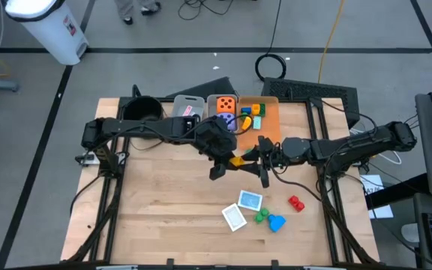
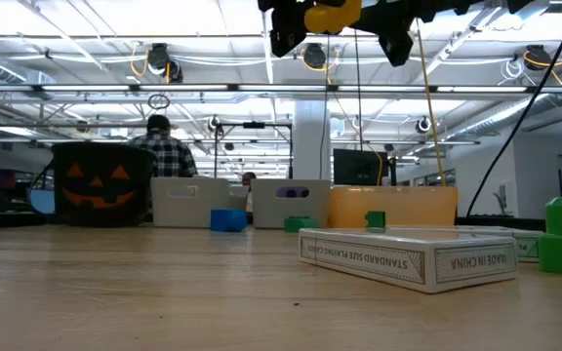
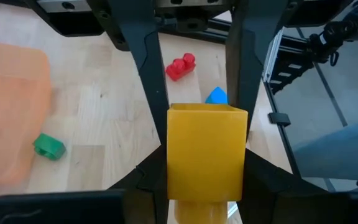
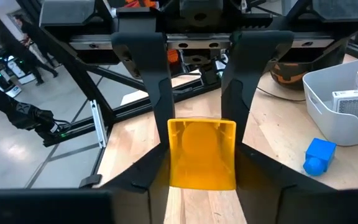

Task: Pick & Place Toys
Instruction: Put the yellow game piece into the orange bin

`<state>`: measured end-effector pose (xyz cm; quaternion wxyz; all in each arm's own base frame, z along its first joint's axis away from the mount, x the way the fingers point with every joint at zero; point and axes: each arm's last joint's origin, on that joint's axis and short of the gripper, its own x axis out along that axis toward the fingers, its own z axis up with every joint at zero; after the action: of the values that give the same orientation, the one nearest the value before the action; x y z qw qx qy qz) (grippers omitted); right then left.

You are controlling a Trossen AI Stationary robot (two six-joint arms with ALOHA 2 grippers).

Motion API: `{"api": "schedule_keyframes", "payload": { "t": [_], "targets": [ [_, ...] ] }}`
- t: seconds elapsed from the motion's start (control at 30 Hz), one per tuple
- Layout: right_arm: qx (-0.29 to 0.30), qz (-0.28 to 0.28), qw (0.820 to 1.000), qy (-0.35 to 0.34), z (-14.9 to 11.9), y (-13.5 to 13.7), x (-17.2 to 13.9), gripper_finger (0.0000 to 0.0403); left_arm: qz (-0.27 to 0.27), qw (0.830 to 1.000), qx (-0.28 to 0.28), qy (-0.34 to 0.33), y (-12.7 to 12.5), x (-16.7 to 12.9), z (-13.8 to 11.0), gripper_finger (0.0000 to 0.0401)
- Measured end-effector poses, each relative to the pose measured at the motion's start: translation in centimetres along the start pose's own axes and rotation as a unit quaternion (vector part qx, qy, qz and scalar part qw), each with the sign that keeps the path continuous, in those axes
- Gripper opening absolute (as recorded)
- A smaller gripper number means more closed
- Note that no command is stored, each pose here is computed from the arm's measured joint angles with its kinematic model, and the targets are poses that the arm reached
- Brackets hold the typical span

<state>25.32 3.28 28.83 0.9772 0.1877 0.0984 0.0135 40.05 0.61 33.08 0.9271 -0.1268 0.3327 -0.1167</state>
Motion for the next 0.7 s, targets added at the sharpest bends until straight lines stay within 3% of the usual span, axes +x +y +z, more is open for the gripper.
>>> {"api": "schedule_keyframes", "payload": {
  "t": [0.13, 0.33, 0.53, 0.7],
  "targets": [
    [0.0, -0.001, 1.0, 0.0, 0.0, 0.0, 0.0, 0.0109, 0.0, 1.0, 0.0, 0.001, 0.0, 0.0, -0.02, 0.0131],
    [0.002, -0.002, 1.0, 0.0, -0.01, -0.01, 0.0, 0.0108, -0.001, 1.0, 0.002, 0.0, -0.02, 0.0, 0.0, 0.0135],
    [0.005, -0.004, 1.0, 0.004, -0.04, -0.04, -0.1, 0.0108, -0.002, 1.0, 0.003, -0.007, 0.08, -0.04, 0.16, 0.0219],
    [0.004, -0.007, 1.0, 0.012, -0.12, -0.1, -0.4, 0.0108, -0.003, 1.0, -0.012, -0.011, 0.38, -0.2, 0.28, 0.0263]
  ]
}}
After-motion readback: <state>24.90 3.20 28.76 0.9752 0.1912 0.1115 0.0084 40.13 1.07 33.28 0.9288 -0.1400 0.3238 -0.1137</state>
